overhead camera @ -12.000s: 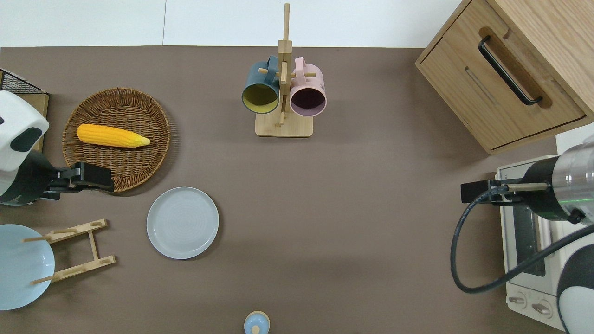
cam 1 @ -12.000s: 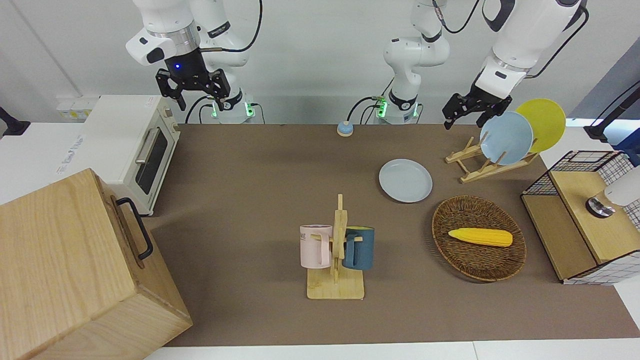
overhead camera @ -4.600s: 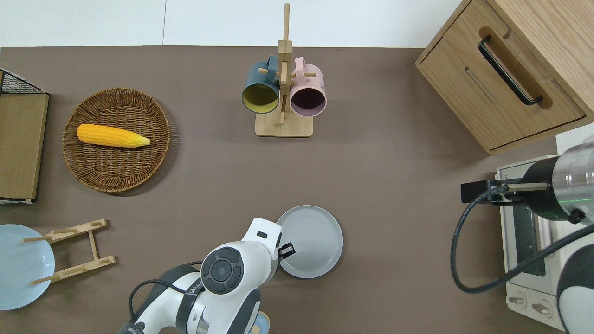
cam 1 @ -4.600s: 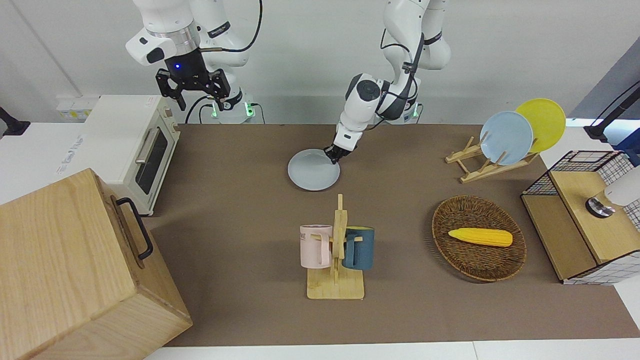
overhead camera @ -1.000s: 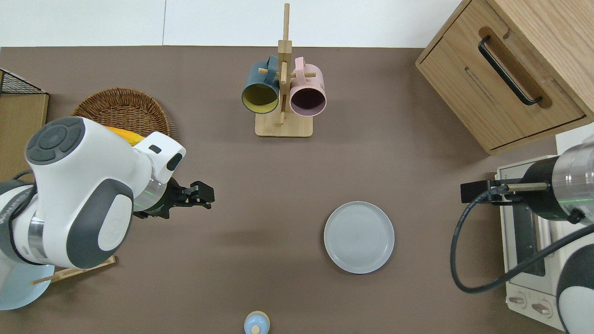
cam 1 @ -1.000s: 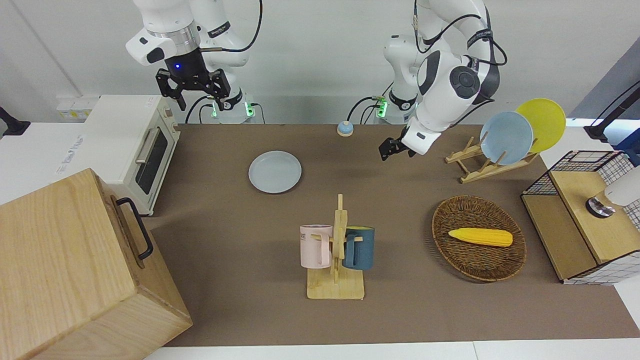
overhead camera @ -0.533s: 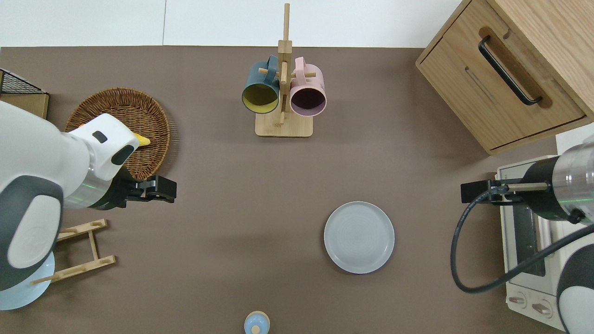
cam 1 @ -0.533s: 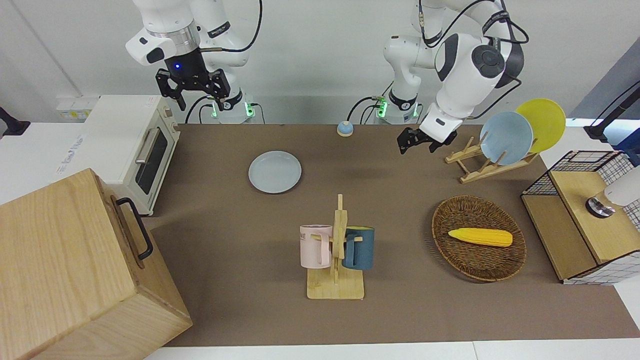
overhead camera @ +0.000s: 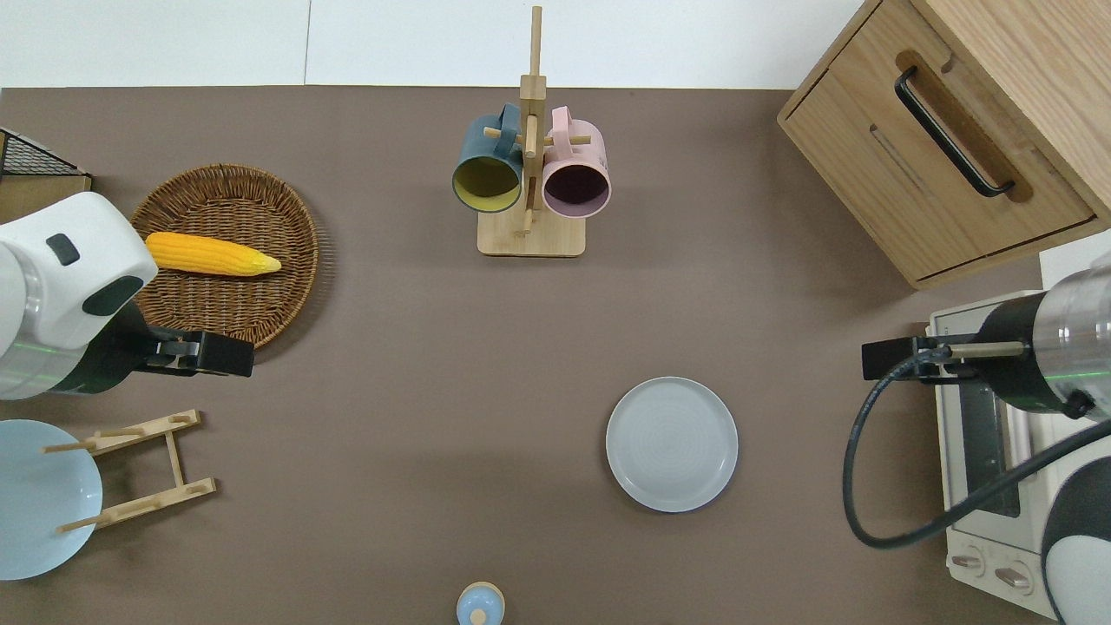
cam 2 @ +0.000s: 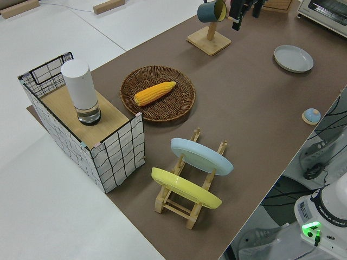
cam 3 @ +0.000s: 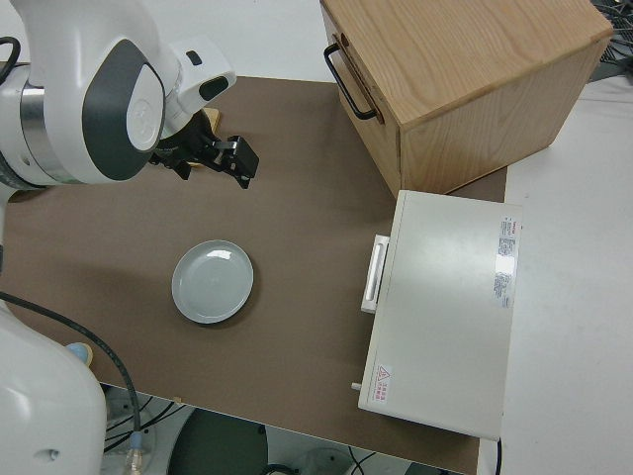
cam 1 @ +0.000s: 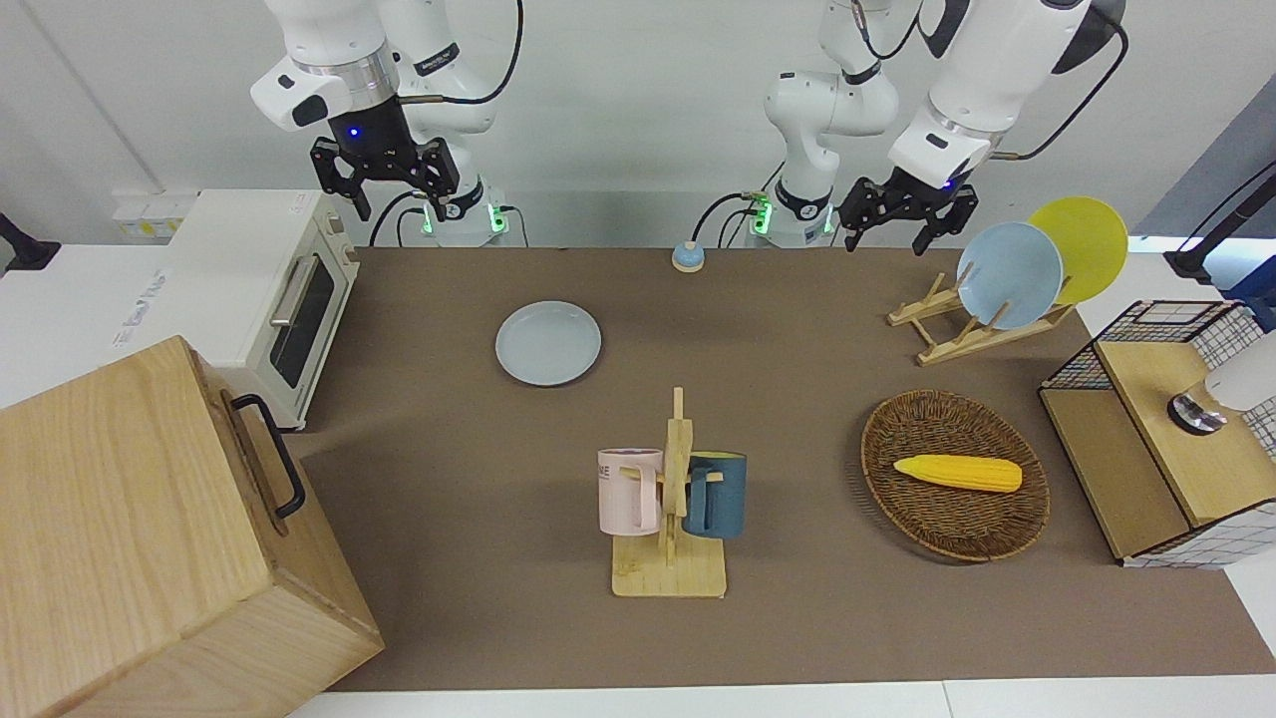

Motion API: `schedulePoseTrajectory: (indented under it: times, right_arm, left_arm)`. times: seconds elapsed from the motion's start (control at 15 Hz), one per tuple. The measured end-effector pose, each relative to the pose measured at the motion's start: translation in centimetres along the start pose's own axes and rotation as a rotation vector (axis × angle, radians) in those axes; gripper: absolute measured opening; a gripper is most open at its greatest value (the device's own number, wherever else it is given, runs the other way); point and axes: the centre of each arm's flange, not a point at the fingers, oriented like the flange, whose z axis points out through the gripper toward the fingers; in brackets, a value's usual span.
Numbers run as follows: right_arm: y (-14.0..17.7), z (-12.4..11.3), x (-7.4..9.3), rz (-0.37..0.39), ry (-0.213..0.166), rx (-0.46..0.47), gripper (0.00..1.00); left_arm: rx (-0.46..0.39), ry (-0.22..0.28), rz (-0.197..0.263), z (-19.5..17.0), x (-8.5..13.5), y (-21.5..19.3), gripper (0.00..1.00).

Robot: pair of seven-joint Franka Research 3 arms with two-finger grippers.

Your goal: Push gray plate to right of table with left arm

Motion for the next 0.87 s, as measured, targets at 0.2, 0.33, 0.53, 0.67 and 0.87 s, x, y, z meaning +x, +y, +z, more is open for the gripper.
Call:
schedulePoseTrajectory:
  times: [0.2, 0.33, 0.53, 0.67, 0.87]
  right_arm:
    - [0.0, 0.0, 0.0, 0.0, 0.0, 0.0, 1.0]
    - [0.0, 0.0, 0.0, 0.0, 0.0, 0.0, 1.0]
    - [0.0, 0.0, 0.0, 0.0, 0.0, 0.0, 1.0]
    - [0.0, 0.0, 0.0, 0.0, 0.0, 0.0, 1.0]
    - [0.0, 0.0, 0.0, 0.0, 0.0, 0.0, 1.0]
  left_arm:
    - [0.0, 0.0, -0.004, 0.0, 0.0, -0.7, 1.0]
    - [-0.001, 0.001, -0.011, -0.1, 0.0, -1.2, 1.0]
    - [-0.001, 0.002, -0.014, -0.1, 0.0, -1.3, 1.0]
    - [-0.001, 0.003, -0.014, -0.1, 0.0, -1.3, 1.0]
    - [-0.001, 0.003, -0.014, -0.1, 0.0, -1.4, 1.0]
